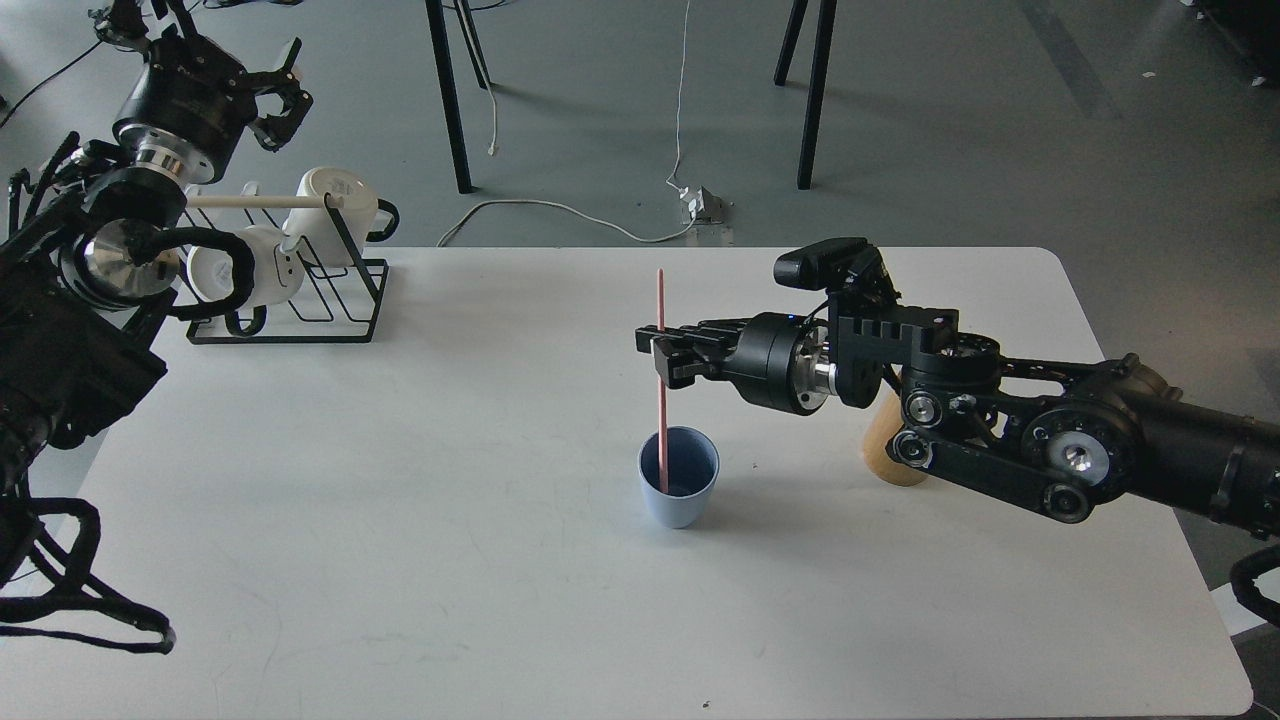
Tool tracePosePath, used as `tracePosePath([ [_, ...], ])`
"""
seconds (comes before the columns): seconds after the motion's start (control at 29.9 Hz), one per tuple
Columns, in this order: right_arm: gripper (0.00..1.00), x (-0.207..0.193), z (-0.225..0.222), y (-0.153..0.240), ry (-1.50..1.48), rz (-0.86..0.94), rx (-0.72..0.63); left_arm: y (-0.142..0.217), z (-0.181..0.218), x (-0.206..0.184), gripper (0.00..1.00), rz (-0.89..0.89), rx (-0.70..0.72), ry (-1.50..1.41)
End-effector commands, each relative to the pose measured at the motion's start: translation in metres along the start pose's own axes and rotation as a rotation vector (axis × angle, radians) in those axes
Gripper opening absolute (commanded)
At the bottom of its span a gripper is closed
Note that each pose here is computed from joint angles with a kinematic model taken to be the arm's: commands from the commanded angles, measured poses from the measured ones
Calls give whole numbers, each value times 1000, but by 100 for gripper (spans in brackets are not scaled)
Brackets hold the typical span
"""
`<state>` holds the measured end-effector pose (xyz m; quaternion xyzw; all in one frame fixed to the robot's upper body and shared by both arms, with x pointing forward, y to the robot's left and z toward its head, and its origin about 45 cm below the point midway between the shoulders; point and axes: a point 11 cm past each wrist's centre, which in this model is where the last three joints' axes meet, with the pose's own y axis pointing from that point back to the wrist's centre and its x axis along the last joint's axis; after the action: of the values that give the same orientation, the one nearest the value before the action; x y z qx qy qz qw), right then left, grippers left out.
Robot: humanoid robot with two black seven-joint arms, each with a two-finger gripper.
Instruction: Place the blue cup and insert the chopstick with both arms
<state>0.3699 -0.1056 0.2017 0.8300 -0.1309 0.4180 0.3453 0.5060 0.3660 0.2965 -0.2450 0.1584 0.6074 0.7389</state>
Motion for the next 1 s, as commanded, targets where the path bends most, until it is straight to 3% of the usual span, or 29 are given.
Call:
tracePosePath([
  [0.0,17,-10,2,0,-16,-14,-5,0,-1,-1,99,-1,2,0],
  [0.3,34,-13,4,2,-19,-24,-9,0,0,0,99,-1,1,-1],
  [0.43,64,31,6,14,-49,100,-2,1,3,2,99,4,-4,-5],
  [0.54,98,85,12,35,-87,257,4,1,4,3,99,4,-4,-6],
  [0.74,99,147,30,78,-266,436,24,0,2,1,99,3,-6,-1],
  [0.97,99,185,70,122,-668,654,164,-2,1,-3,99,-1,-18,26],
])
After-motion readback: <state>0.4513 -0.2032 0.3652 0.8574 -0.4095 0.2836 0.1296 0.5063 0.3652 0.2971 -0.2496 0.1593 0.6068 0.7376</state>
